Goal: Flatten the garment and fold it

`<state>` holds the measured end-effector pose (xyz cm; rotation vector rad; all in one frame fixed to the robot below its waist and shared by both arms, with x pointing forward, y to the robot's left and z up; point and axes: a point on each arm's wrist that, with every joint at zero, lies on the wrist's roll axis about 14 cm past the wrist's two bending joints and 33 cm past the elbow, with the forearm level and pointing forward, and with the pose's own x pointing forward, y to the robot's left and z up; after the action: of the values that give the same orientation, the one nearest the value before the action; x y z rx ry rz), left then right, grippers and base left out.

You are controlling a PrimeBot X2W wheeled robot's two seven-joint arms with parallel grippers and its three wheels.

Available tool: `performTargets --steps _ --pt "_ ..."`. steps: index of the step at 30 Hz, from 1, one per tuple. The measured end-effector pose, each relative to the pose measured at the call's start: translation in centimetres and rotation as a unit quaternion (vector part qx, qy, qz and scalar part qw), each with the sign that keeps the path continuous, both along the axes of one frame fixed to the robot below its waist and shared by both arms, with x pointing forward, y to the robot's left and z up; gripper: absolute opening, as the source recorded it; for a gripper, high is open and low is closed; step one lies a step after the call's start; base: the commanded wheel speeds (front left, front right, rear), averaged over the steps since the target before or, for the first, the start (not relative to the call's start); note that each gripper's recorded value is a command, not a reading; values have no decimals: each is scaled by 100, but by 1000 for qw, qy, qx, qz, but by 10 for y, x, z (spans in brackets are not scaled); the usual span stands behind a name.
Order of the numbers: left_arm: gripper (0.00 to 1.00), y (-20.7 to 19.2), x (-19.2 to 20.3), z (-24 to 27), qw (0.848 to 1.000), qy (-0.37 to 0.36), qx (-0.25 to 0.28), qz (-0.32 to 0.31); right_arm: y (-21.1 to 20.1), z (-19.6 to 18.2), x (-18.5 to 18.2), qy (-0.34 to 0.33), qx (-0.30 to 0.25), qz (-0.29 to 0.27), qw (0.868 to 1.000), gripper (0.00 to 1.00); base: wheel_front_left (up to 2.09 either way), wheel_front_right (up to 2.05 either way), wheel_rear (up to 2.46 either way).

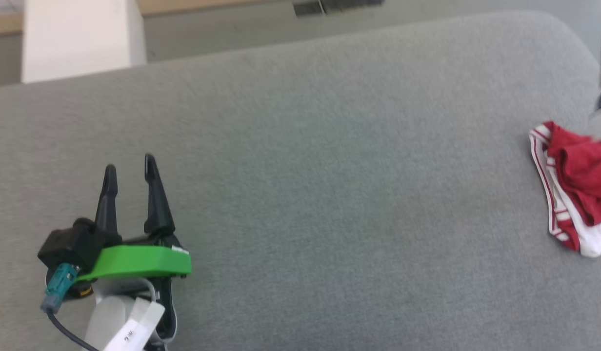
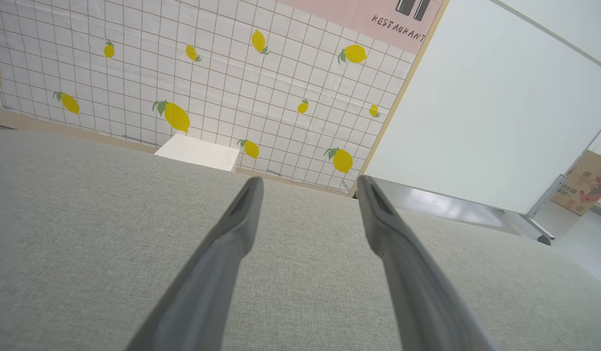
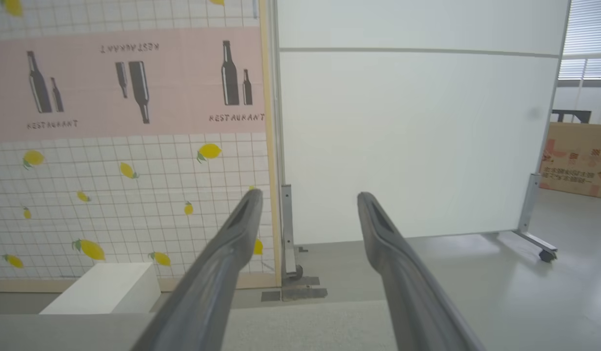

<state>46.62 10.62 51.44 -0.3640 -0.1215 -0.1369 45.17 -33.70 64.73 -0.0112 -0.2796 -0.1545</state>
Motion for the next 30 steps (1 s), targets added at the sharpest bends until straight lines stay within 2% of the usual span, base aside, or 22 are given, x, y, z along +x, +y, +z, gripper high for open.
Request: performTargets --steps 6,12,22,26,30 --pt "100 27 -26 20 999 -15 12 38 57 -13 -27 -52 52 35 997 100 0 0 0" --pt "100 55 -50 34 996 -28 19 78 107 -42 -41 -40 80 71 993 100 0 0 0" --pt "100 78 -80 41 986 -37 112 114 162 -76 -58 6 45 128 991 100 0 0 0" --pt "100 81 -85 38 982 -33 148 116 171 -88 -63 25 35 139 989 100 0 0 0" --pt "100 80 -86 29 981 -21 155 113 170 -99 -69 39 37 136 989 100 0 0 0"
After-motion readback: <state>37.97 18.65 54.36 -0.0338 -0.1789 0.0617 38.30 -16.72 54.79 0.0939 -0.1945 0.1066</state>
